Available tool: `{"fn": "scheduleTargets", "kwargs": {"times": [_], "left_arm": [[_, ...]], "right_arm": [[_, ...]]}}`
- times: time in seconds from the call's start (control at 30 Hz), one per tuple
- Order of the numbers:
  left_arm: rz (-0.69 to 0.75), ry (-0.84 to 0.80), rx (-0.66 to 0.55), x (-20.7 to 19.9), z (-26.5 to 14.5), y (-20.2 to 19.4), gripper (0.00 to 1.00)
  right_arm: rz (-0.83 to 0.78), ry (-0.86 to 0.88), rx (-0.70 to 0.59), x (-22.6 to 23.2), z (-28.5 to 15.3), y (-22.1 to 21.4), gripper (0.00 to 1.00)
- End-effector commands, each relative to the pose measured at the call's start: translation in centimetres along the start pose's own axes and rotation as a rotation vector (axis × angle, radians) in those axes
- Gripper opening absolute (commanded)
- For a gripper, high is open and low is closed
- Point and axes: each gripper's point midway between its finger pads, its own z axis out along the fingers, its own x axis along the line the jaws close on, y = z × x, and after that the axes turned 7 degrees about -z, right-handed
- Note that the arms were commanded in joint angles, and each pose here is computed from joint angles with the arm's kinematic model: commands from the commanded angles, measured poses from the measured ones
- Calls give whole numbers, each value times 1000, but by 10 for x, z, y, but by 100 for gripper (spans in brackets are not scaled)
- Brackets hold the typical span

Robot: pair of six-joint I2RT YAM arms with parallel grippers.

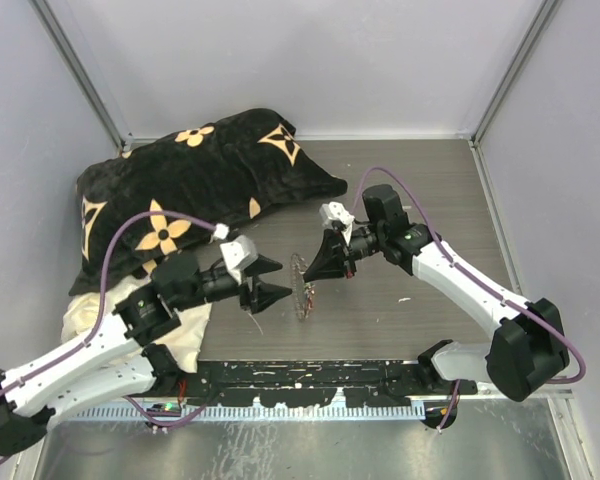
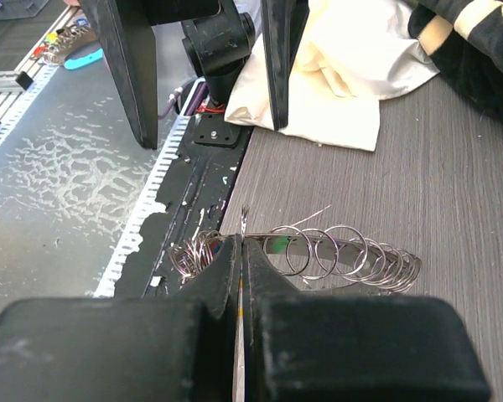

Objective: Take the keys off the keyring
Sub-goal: Remove the key from the keyring.

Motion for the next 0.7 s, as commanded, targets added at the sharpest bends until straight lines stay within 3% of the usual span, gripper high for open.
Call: {"fn": "scheduleTargets", "kwargs": {"times": [0.0, 0.07, 0.33, 0.67], "left_arm": [[3, -42, -437, -7, -11, 54, 59], [3, -54, -487, -5, -10, 50, 56], [97, -199, -494, -23, 6, 36, 43], [180, -152, -463, -12, 8, 18, 35]], "right_arm": [[-99, 81, -59, 8, -2, 21, 1], [-145, 105, -60, 12, -3, 21, 1], [-363, 111, -22, 10, -6, 17, 1], [-573, 156, -35, 6, -6, 27, 1]]}}
